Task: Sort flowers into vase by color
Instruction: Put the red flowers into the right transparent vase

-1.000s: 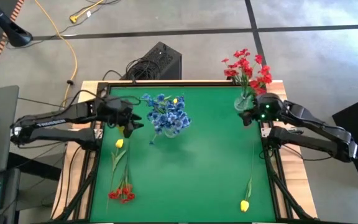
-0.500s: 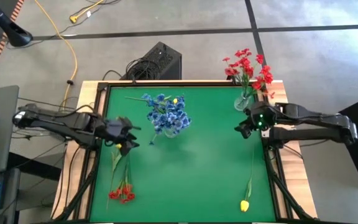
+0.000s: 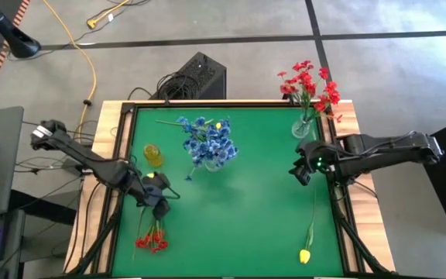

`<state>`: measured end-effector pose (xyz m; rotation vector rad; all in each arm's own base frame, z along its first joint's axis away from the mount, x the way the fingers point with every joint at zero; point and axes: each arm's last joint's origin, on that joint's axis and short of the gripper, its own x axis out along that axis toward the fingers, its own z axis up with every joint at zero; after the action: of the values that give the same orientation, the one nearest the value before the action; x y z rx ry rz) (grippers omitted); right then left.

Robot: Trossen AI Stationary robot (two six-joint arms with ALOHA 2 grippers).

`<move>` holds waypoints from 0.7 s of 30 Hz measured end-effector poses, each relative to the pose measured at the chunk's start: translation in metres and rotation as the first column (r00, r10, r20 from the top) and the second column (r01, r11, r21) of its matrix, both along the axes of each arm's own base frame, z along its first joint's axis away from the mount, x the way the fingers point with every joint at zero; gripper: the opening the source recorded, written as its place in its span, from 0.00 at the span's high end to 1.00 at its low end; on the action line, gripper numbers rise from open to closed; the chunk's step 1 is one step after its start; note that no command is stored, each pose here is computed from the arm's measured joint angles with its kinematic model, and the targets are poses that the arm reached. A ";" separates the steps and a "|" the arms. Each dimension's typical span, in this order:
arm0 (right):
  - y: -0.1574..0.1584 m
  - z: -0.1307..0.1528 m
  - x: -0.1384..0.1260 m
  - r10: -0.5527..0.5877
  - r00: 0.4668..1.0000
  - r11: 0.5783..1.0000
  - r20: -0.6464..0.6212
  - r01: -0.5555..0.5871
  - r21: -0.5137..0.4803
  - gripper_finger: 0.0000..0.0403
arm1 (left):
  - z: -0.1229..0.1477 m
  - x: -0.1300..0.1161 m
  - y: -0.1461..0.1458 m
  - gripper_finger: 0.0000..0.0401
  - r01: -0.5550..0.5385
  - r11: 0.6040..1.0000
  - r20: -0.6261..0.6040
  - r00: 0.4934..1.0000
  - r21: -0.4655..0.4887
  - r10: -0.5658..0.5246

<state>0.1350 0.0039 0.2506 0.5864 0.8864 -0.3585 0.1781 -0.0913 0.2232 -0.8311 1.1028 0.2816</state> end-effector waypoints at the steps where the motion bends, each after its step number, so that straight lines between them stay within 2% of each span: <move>1: 0.001 -0.001 0.001 0.009 1.000 1.000 -0.008 -0.009 -0.006 0.41 | -0.003 0.001 -0.002 0.50 -0.013 1.000 -0.021 1.000 -0.011 0.013; 11: 0.008 -0.007 0.008 0.092 0.994 0.995 -0.063 -0.094 -0.033 0.41 | -0.021 0.006 -0.015 0.50 -0.155 0.985 -0.183 0.973 -0.078 0.138; 21: 0.023 -0.007 0.005 0.179 0.981 0.981 -0.070 -0.183 -0.065 0.41 | -0.048 0.013 -0.025 0.50 -0.179 0.981 -0.356 0.924 -0.071 0.143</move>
<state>0.1405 0.0271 0.2432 0.4266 0.9765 -0.2436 0.1915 -0.1166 0.1748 -0.9907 1.3916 0.5301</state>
